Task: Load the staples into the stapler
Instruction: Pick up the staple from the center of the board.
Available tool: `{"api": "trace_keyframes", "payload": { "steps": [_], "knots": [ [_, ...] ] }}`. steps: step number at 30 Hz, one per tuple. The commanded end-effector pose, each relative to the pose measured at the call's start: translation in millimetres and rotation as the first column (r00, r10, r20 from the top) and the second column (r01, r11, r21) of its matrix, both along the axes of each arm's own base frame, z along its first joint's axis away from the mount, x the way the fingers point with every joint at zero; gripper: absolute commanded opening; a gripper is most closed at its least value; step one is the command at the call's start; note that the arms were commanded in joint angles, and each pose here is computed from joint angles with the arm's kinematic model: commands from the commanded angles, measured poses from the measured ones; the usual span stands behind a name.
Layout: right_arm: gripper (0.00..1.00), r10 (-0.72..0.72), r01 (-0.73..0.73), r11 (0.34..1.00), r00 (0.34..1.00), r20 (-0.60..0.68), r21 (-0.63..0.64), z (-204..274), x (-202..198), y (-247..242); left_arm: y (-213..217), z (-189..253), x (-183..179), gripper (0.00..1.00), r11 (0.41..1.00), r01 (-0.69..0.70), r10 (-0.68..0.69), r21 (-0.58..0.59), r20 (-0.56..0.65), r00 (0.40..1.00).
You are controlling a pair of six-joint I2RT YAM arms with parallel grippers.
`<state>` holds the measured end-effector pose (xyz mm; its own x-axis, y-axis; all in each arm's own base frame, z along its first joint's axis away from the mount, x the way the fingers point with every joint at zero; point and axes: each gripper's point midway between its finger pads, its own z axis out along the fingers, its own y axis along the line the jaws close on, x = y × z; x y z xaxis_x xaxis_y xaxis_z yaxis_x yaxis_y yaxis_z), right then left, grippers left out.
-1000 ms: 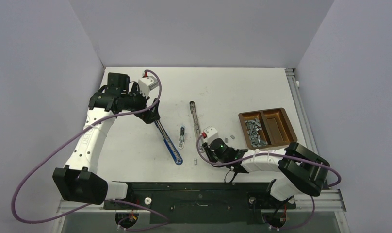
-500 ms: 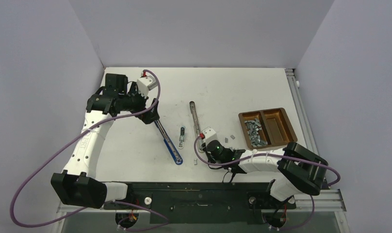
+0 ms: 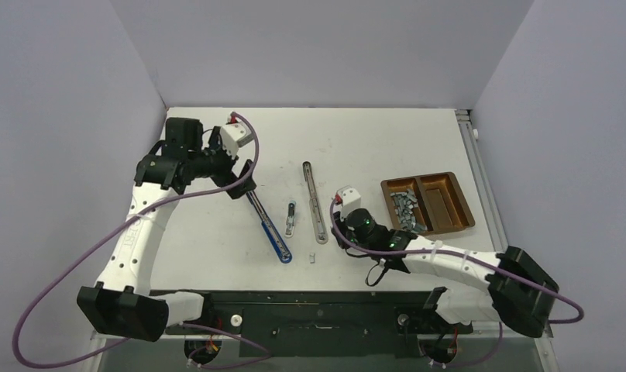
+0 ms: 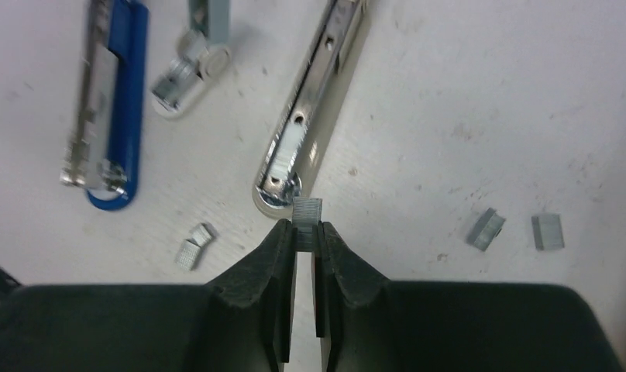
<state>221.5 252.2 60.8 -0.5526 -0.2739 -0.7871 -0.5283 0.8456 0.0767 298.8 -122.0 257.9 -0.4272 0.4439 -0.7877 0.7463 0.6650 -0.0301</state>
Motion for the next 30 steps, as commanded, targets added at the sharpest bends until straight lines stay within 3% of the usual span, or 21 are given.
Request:
{"api": "trace_keyframes", "payload": {
  "steps": [1,3,5,10,13,20,24,30],
  "knots": [
    [0.09,0.075,-0.088,0.953,0.996,0.055,0.288,94,9,33,-16,54,-3,0.96,0.983,0.165,-0.183,0.083,0.328,0.927],
    [0.09,0.11,-0.125,0.922,0.992,0.061,0.365,122,10,41,-21,64,-5,0.96,0.961,0.204,-0.27,0.189,0.453,0.85],
    [0.09,0.153,-0.166,0.872,0.986,0.066,0.461,151,10,49,-31,70,-10,0.96,0.92,0.244,-0.382,0.306,0.564,0.732],
    [0.09,0.289,-0.258,0.67,0.954,0.075,0.696,220,11,67,-48,95,-23,0.96,0.811,0.172,-0.583,0.559,0.752,0.306],
    [0.09,0.363,-0.301,0.553,0.926,0.1,0.777,255,9,78,-53,111,-35,0.96,0.795,0.098,-0.607,0.599,0.786,0.115],
    [0.09,0.512,-0.314,0.323,0.851,0.114,0.893,292,-2,100,-66,114,-54,0.96,0.737,0.036,-0.664,0.674,0.734,-0.144],
    [0.09,0.57,-0.312,0.24,0.812,0.126,0.919,303,-6,109,-71,118,-58,1.0,0.719,0.017,-0.677,0.694,0.707,-0.206],
    [0.09,0.604,-0.284,0.169,0.786,0.128,0.944,312,-8,117,-76,110,-70,0.85,0.673,0.033,-0.705,0.739,0.655,-0.273]
  ]
}}
